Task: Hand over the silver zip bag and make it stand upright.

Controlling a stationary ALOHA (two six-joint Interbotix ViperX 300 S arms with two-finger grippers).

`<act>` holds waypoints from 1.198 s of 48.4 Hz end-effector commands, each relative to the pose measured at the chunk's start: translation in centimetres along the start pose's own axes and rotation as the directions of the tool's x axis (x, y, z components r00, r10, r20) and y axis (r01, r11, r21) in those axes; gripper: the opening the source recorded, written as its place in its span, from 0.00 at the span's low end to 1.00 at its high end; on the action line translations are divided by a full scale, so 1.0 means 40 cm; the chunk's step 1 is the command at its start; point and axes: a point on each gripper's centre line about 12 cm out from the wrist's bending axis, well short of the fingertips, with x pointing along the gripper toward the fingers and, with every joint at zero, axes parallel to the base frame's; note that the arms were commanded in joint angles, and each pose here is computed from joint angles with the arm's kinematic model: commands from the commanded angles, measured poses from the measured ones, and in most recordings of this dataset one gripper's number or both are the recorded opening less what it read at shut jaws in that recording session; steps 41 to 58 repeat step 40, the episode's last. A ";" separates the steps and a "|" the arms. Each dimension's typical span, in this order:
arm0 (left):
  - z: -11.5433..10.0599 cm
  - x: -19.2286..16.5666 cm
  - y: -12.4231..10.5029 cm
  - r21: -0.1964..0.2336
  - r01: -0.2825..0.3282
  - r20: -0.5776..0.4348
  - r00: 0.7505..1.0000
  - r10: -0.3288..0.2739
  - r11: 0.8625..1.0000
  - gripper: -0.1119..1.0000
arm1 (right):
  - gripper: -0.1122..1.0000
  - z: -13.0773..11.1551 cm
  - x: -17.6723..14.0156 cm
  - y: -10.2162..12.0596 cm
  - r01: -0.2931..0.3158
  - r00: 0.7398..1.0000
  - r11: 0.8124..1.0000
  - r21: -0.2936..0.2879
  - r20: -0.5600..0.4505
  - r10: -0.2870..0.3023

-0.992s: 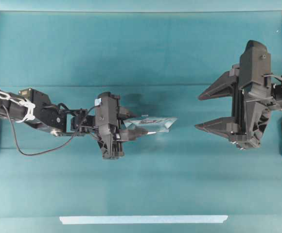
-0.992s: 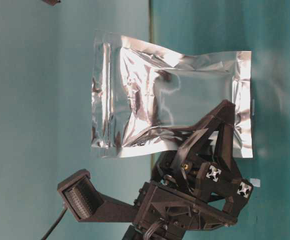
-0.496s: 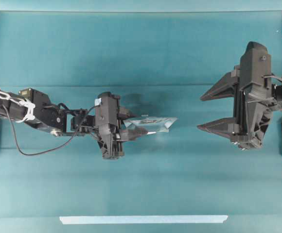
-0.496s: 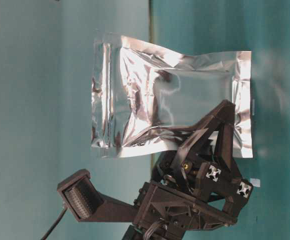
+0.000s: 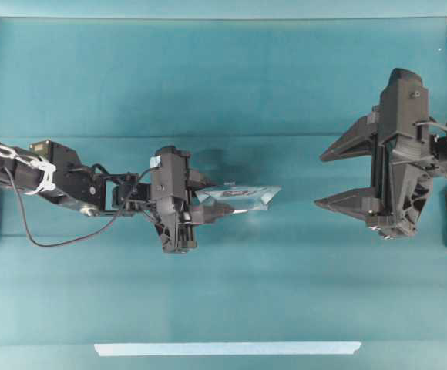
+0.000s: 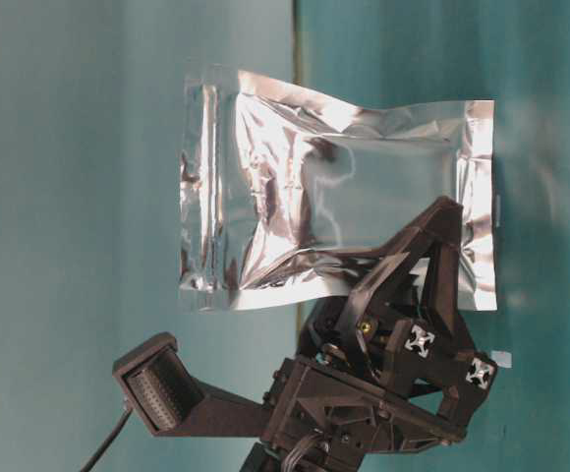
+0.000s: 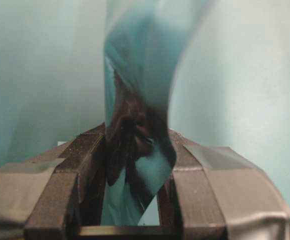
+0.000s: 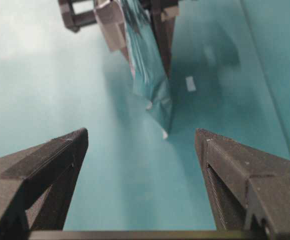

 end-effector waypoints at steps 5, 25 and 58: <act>0.004 -0.001 -0.005 0.002 0.004 0.001 1.000 -0.004 1.000 0.35 | 0.90 0.009 -0.007 0.001 -0.003 1.000 1.000 0.010 0.017 0.003; 0.006 0.000 -0.005 0.002 0.004 0.003 1.000 -0.004 1.000 0.35 | 0.90 0.003 -0.005 0.000 -0.002 1.000 1.000 0.010 0.011 0.002; 0.006 0.000 -0.005 0.002 0.004 0.003 1.000 -0.004 1.000 0.35 | 0.90 0.003 -0.005 0.000 -0.002 1.000 1.000 0.010 0.011 0.002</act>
